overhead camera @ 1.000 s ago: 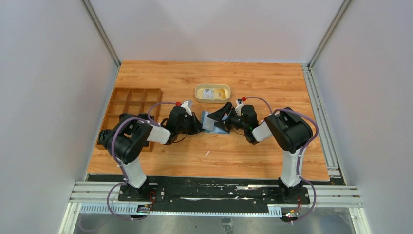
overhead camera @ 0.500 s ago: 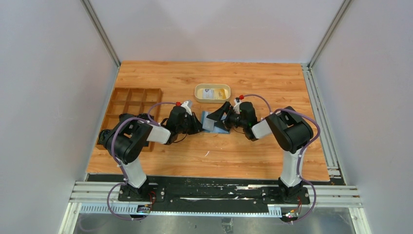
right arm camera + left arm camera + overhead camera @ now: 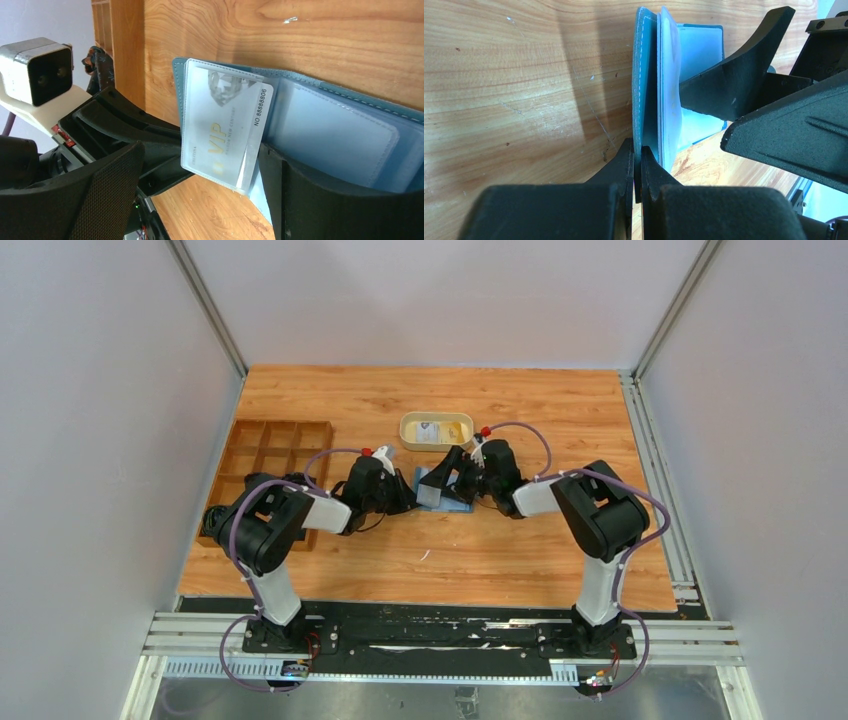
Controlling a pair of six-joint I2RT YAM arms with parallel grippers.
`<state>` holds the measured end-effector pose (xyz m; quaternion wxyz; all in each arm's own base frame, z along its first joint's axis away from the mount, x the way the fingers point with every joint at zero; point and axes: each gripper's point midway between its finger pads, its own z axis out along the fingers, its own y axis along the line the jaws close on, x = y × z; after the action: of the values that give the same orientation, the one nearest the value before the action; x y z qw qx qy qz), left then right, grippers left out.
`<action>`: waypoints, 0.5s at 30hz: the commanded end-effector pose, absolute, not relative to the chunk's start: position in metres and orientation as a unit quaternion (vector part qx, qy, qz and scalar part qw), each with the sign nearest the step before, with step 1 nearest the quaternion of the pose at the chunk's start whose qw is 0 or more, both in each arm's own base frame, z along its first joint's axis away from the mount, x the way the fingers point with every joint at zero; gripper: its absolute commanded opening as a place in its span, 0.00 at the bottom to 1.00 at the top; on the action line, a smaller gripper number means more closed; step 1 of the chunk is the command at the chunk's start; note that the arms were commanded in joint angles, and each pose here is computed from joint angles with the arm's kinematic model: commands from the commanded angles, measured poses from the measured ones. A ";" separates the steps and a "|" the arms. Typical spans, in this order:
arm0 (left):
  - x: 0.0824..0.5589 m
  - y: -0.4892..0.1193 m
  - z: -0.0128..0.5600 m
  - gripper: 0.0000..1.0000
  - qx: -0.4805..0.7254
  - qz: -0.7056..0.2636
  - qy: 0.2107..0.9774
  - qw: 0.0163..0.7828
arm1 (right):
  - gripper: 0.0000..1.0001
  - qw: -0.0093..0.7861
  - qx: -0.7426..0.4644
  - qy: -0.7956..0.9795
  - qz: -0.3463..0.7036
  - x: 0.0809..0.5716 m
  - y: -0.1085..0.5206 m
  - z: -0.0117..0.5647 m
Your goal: Take the credit cards out of the card holder
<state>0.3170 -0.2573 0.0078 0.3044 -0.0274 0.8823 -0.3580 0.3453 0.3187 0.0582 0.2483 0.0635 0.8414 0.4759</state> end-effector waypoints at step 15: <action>0.230 -0.171 -0.106 0.00 -0.050 -0.143 0.978 0.143 | 0.79 0.245 0.055 0.763 0.596 0.318 0.321 0.043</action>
<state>0.3214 -0.2558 0.0073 0.3091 -0.0340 0.8829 -0.3518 0.3437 0.3228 0.0722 0.2956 0.0502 0.7491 0.5908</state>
